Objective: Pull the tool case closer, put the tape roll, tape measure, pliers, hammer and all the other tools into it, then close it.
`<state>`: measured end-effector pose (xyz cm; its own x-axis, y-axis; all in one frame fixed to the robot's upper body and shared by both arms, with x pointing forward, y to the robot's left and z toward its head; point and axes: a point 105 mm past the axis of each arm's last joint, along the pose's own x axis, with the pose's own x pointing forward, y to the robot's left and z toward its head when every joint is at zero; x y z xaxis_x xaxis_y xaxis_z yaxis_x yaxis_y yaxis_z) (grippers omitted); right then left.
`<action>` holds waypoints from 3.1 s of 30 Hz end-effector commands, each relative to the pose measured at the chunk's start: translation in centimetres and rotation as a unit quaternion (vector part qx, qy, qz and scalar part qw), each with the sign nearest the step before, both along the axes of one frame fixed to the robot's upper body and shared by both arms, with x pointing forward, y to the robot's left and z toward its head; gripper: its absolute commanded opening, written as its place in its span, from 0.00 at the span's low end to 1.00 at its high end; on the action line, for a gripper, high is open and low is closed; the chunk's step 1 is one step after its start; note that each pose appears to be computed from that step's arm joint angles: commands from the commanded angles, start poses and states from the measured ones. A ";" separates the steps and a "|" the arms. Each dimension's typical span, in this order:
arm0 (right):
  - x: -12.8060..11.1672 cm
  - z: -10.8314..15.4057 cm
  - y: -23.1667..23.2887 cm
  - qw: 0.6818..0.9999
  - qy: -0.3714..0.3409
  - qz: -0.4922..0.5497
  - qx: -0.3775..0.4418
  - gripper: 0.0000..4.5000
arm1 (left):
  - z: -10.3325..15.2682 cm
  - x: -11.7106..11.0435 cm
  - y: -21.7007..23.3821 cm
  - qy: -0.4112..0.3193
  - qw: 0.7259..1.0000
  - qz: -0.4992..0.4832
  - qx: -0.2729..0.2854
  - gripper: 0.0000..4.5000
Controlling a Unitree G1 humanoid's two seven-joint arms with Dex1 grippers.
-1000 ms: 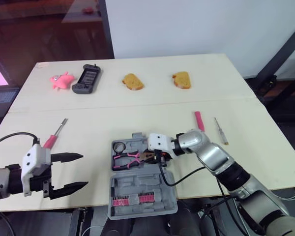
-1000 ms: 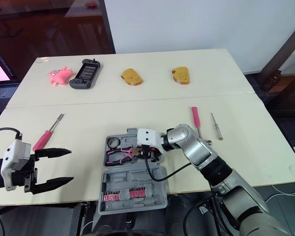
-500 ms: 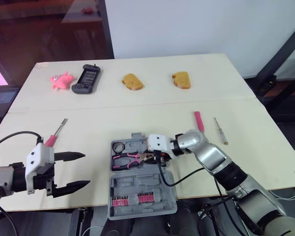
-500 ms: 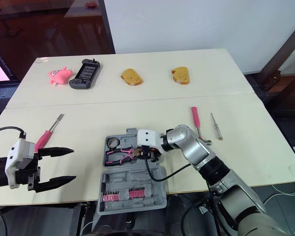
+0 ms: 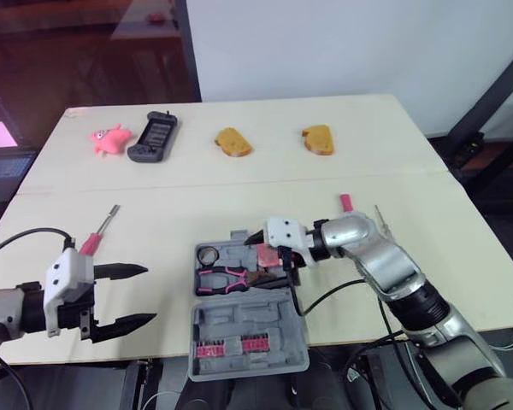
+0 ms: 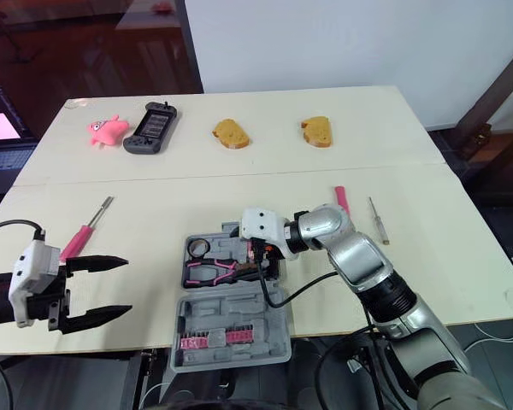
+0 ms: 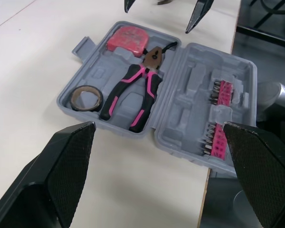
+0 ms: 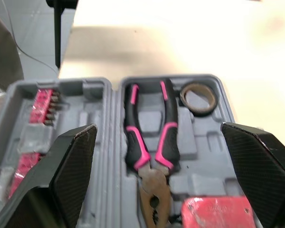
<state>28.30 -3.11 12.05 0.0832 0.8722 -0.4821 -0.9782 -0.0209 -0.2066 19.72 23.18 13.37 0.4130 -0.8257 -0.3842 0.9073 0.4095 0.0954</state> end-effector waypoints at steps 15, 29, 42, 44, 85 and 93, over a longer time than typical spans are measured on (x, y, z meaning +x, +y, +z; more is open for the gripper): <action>1.4 -4.7 2.3 0.999 0.018 -0.034 -0.020 0.02 | 0.3 -0.8 -1.5 -0.026 0.999 -0.028 -0.029 1.00; 2.0 -8.9 1.0 0.993 0.062 -0.072 -0.065 0.02 | -0.1 -0.7 -1.5 -0.038 0.999 -0.021 -0.019 1.00; 1.4 -13.4 -0.1 0.981 0.116 -0.086 -0.126 0.02 | -0.7 -0.8 -1.2 -0.029 1.000 -0.004 -0.008 1.00; 1.7 -12.8 0.1 0.984 0.107 -0.086 -0.115 0.02 | -0.9 -0.8 -1.1 -0.026 1.000 -0.002 -0.005 1.00; -1.0 -7.8 -11.2 0.993 -0.023 -0.055 -0.105 0.00 | -10.1 3.6 -1.4 -0.031 0.985 -0.064 0.156 0.01; -0.5 -9.0 -10.5 0.992 -0.023 -0.049 -0.110 0.00 | -10.5 4.0 -3.1 -0.031 0.990 -0.060 0.125 0.01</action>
<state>27.55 -14.15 2.85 0.1876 0.7281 -0.6593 -0.9720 0.0409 -0.2314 23.39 20.52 2.45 0.3408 -0.7413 -0.5782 0.9400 0.2568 0.2248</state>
